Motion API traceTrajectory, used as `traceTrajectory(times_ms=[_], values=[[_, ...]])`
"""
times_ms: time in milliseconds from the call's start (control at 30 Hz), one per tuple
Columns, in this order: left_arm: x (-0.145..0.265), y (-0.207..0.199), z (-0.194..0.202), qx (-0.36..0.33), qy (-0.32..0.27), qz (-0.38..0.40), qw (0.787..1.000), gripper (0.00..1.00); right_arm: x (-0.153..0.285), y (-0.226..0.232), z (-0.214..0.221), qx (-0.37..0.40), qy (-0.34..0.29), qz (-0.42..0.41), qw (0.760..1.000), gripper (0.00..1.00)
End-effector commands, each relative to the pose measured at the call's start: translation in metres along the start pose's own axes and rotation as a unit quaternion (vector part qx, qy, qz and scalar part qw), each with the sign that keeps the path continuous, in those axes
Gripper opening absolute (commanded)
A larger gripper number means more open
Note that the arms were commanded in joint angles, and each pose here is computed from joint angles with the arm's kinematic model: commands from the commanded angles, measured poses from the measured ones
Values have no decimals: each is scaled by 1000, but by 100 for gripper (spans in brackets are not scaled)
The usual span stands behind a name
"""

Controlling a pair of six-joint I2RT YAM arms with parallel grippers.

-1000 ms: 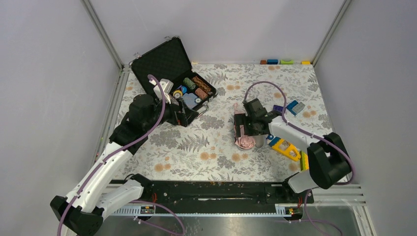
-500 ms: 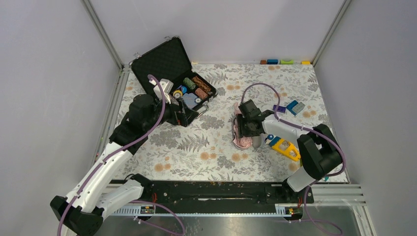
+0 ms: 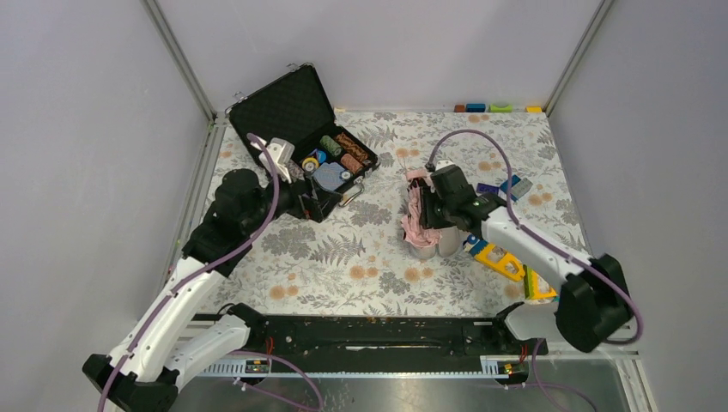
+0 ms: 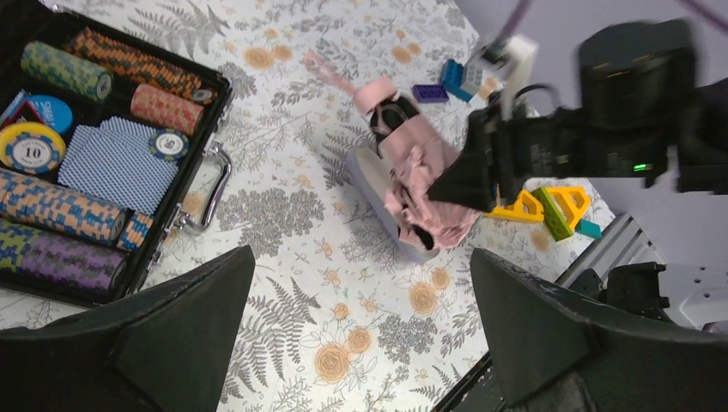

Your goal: Open the umbrella

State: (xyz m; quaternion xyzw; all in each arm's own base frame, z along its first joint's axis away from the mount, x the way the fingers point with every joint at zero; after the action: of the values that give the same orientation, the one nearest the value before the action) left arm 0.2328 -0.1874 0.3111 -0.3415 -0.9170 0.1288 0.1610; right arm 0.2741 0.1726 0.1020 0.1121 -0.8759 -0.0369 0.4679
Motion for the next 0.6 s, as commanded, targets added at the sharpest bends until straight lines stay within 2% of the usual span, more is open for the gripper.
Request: traceTrajectory(times_ms=[0, 133, 300, 400, 567], values=[[1, -15, -21, 3, -20, 31, 999, 99, 55, 30, -41, 40, -84, -80, 992, 0], [-1, -40, -24, 84, -15, 92, 992, 99, 96, 59, -42, 108, -136, -135, 976, 0], [-21, -56, -16, 222, -49, 183, 956, 99, 124, 98, -23, 174, -169, -190, 951, 0], [-28, -54, -8, 239, -45, 189, 951, 99, 130, 120, -9, 211, -171, -223, 936, 0], [-29, -33, 11, 239, -39, 129, 961, 99, 136, 147, 6, 238, -170, -268, 918, 0]])
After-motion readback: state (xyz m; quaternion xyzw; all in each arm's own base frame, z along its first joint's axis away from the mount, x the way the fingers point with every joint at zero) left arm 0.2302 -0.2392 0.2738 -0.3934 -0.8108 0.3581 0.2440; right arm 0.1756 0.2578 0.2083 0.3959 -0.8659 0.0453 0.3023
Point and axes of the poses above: each gripper's point midway between its finger pads, its own x axis back along the fingers, its own y axis along the line the jaws close on, z = x × y, the point moved 1 cm from there along x, back along the fingers, and after that the axes turned 3 degrees about -x, right-handed, at the moved point
